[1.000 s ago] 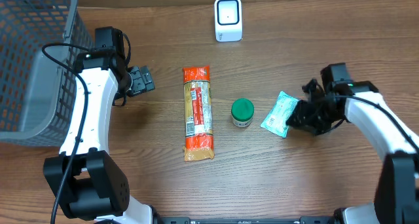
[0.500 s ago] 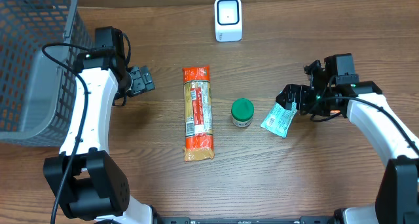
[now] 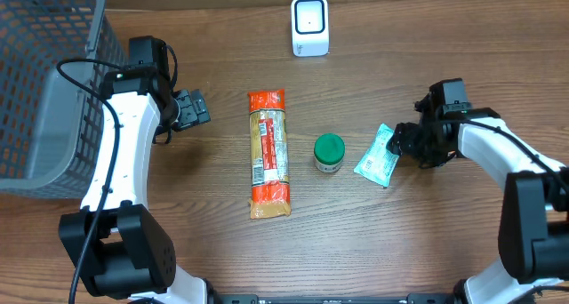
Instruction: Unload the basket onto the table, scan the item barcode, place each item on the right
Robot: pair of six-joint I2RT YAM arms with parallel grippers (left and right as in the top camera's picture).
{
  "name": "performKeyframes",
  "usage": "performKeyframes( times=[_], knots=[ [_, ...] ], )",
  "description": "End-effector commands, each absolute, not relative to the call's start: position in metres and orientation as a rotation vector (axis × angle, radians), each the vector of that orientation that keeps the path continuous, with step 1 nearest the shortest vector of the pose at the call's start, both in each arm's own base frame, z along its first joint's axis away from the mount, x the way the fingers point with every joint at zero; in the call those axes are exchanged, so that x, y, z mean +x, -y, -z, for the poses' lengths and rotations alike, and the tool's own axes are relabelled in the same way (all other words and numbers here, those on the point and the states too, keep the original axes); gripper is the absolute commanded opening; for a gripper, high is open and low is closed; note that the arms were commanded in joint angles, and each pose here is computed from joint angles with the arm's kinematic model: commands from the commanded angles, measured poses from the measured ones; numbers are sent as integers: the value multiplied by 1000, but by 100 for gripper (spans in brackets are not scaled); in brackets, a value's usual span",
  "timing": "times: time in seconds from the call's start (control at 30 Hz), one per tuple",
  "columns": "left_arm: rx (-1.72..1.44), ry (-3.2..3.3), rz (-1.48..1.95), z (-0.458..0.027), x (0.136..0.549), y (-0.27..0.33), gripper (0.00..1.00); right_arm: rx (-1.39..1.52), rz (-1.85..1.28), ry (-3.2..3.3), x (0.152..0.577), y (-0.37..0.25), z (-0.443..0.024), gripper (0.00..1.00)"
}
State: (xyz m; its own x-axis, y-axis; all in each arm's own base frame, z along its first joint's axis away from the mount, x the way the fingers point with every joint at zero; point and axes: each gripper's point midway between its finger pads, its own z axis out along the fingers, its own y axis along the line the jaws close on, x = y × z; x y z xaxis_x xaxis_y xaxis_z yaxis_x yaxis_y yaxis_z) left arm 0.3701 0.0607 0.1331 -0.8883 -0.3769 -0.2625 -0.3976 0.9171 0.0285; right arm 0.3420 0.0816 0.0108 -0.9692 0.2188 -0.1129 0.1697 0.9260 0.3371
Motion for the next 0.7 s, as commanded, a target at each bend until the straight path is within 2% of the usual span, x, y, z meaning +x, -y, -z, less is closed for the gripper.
performKeyframes(
  times=[0.0,0.37,0.43,0.57,0.6,0.63,0.67],
  knots=[
    [-550,-2816,-134,-138,372,-63,100,311,-479,-2935,345,-79,-8,60],
    [-551,-2816,-134,-138,372,-63,100,389,-515,-2927,346,-83,-9,46],
    [-551,-2816,-134,-138,372,-63,100,389,-516,-2924,347,-83,-9,38],
    [-550,-2816,-134,-138,372,-63,100,389,-515,-2926,346,-83,-9,32],
    [-551,-2816,-134,-138,372,-63,100,388,-515,-2926,346,-83,-9,28],
    [-551,-2815,-134,-138,372,-63,100,388,-515,-2926,346,-83,-9,20],
    [-551,-2815,-134,-138,372,-63,100,387,-515,-2926,346,-83,-9,4]
  ],
)
